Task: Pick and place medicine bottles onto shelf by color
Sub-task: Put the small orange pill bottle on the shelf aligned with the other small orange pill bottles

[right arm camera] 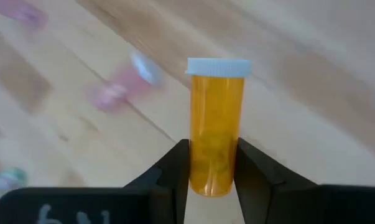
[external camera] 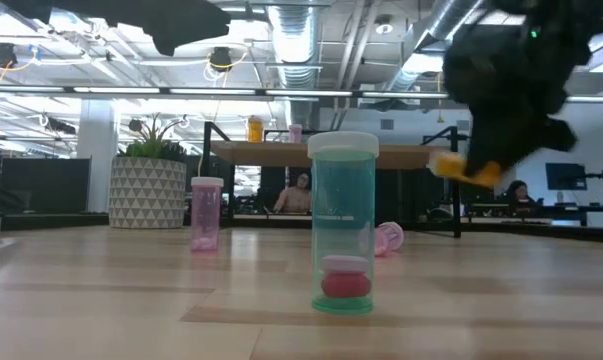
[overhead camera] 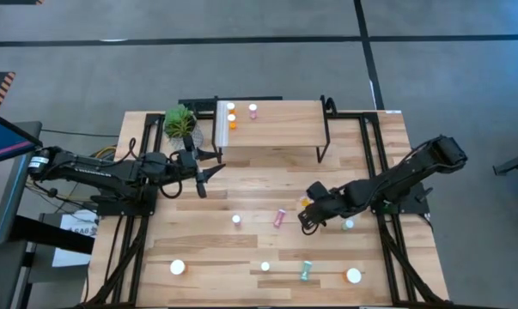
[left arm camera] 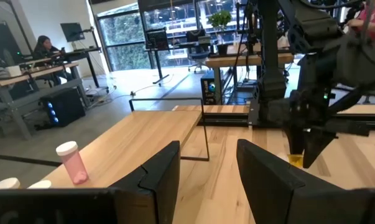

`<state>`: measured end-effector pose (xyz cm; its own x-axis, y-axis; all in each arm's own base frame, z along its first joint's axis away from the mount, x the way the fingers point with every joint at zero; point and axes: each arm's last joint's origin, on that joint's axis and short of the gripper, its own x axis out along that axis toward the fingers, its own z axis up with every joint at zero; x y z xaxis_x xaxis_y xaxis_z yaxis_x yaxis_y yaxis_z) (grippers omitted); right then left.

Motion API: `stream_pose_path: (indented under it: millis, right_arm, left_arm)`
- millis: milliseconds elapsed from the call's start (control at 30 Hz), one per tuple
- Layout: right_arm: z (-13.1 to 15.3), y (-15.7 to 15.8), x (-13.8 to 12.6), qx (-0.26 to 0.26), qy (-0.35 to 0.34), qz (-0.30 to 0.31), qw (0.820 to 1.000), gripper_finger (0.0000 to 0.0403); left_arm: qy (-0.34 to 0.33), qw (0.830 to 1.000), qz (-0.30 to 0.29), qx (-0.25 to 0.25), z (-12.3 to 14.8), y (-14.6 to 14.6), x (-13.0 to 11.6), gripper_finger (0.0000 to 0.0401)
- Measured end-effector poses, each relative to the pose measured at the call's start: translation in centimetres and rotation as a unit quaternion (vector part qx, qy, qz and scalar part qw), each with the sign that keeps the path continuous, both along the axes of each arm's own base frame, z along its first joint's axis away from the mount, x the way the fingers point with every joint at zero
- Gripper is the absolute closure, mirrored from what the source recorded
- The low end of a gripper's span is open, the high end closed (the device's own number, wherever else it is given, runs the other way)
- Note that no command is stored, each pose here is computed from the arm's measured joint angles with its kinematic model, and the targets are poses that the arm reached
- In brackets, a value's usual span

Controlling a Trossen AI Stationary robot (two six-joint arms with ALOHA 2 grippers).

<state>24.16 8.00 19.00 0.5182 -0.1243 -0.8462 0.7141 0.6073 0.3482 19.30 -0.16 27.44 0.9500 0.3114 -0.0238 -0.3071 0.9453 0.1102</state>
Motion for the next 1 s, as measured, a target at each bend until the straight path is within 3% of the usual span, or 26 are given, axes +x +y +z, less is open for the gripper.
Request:
stream_pose_path:
  millis: [133, 333, 533, 667, 1000]
  right_arm:
    - [1.6, 0.0, 0.9, -0.074, -0.086, 0.050, 0.992, 0.0279]
    - [3.6, -0.3, 2.7, -0.191, -0.182, 0.122, 0.957, 0.0278]
    - [4.8, -1.4, 3.8, -0.273, -0.220, 0.162, 0.923, 0.0278]
    - [5.2, -2.7, 4.3, -0.307, -0.222, 0.161, 0.911, 0.0278]
    - [5.5, -4.2, 4.7, -0.360, -0.210, 0.172, 0.892, 0.0277]
  left_arm:
    - [-0.013, 1.000, -0.001, -0.005, 0.2, 0.0, 0.0, 0.0253]
    - [-0.022, 0.999, -0.013, -0.027, 0.2, -0.1, 0.1, 0.0253]
    - [-0.048, 0.997, -0.020, -0.055, 0.2, -0.2, 0.9, 0.0253]
    - [-0.057, 0.993, -0.066, -0.077, 1.2, -0.5, 2.0, 0.0253]
    - [0.087, 0.993, -0.053, -0.062, 4.7, 0.1, 6.6, 0.0253]
